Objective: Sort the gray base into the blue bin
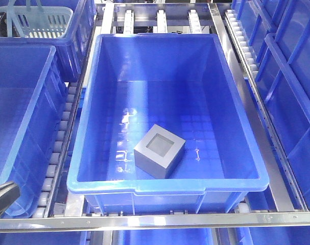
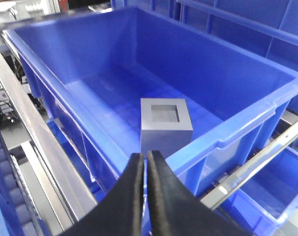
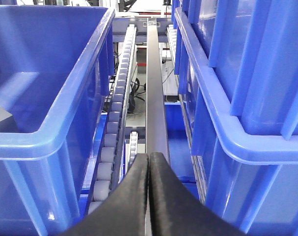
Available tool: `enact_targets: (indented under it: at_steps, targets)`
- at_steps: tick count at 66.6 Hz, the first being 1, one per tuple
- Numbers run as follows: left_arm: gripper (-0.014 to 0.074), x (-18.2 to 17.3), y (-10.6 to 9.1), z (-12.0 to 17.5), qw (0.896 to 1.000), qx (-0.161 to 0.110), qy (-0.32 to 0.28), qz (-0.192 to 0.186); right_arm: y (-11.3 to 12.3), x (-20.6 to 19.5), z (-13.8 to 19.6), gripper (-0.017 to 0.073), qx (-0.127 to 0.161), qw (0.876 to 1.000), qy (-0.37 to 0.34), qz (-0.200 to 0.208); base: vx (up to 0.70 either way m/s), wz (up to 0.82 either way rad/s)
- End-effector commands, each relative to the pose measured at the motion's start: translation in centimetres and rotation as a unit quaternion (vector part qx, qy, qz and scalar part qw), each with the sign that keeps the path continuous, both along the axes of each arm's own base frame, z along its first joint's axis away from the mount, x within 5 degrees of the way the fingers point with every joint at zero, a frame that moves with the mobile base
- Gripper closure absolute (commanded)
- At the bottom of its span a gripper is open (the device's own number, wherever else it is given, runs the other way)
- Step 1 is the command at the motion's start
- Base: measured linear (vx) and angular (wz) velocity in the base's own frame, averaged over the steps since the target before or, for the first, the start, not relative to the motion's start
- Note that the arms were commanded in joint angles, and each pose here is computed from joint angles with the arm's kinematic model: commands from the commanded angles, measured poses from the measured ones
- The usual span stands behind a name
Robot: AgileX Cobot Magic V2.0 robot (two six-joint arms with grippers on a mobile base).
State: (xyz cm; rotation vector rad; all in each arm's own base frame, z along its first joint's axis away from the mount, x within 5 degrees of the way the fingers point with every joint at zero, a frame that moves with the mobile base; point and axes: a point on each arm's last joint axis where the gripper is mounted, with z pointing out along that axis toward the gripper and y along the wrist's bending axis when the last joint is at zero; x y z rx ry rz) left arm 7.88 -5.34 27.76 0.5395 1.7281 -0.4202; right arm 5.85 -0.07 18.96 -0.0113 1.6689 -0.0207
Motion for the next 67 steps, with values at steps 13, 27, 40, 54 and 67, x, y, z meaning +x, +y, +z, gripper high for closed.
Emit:
enact_targets:
  at_steps: [13, 27, 40, 54, 67]
  targets:
    - [0.06, 0.5, 2.1, -1.3, 0.993, 0.009, -0.047, 0.108, 0.1, 0.2, 0.1, 0.0568, -0.007, 1.0, -0.026, 0.004, 0.0, 0.0]
    - [0.0601, -0.5, 4.0, -3.7, 0.977, 0.011, -0.064, 0.203, 0.1, 0.2, 0.1, 0.0568, -0.007, 1.0, -0.026, 0.004, 0.0, 0.0]
    - [0.0601, -1.4, 5.2, -6.3, 0.956, -0.003, -0.092, 0.277, 0.1, 0.2, 0.1, 0.0568, -0.007, 1.0, -0.026, 0.004, 0.0, 0.0]
    - [0.0599, -2.0, 5.4, -8.9, 0.947, -0.054, -0.087, 0.304, 0.1, 0.2, 0.1, 0.0568, -0.007, 1.0, -0.026, 0.004, 0.0, 0.0]
    - [0.0599, -2.2, 5.5, -8.7, 0.946, -0.042, -0.105, 0.303, 0.1, 0.2, 0.1, 0.0568, -0.007, 1.0, -0.026, 0.004, 0.0, 0.0]
